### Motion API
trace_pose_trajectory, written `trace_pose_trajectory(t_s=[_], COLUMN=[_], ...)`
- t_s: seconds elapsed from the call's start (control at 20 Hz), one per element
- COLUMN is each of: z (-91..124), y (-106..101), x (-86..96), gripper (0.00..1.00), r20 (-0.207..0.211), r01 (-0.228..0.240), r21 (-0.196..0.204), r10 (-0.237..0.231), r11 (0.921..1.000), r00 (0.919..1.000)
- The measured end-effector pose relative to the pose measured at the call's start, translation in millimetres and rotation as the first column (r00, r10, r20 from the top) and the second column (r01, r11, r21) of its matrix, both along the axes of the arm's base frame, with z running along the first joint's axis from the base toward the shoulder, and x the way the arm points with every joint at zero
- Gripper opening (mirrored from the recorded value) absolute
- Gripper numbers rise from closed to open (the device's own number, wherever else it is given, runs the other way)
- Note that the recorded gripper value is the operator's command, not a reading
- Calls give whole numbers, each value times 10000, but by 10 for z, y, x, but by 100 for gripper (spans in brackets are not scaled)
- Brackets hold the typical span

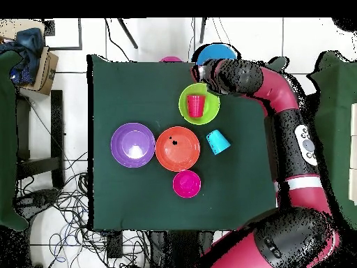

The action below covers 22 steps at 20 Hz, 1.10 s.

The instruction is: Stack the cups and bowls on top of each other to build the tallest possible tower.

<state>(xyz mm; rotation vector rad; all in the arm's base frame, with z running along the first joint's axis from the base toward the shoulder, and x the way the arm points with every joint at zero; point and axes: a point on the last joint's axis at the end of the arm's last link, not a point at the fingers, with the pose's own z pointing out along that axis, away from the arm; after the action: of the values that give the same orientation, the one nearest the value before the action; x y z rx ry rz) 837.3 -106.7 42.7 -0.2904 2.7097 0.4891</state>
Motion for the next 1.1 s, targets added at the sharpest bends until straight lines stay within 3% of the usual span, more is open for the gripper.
trace_pose_trajectory(t_s=[0.45,1.1], z=[-182,-753], y=[-9,8], x=[163,70], gripper=[100,100], r20=[97,-448], r01=[347,496], r21=[-126,-534], r10=[-345,-521], r11=[9993,9973], r00=[9994,9976])
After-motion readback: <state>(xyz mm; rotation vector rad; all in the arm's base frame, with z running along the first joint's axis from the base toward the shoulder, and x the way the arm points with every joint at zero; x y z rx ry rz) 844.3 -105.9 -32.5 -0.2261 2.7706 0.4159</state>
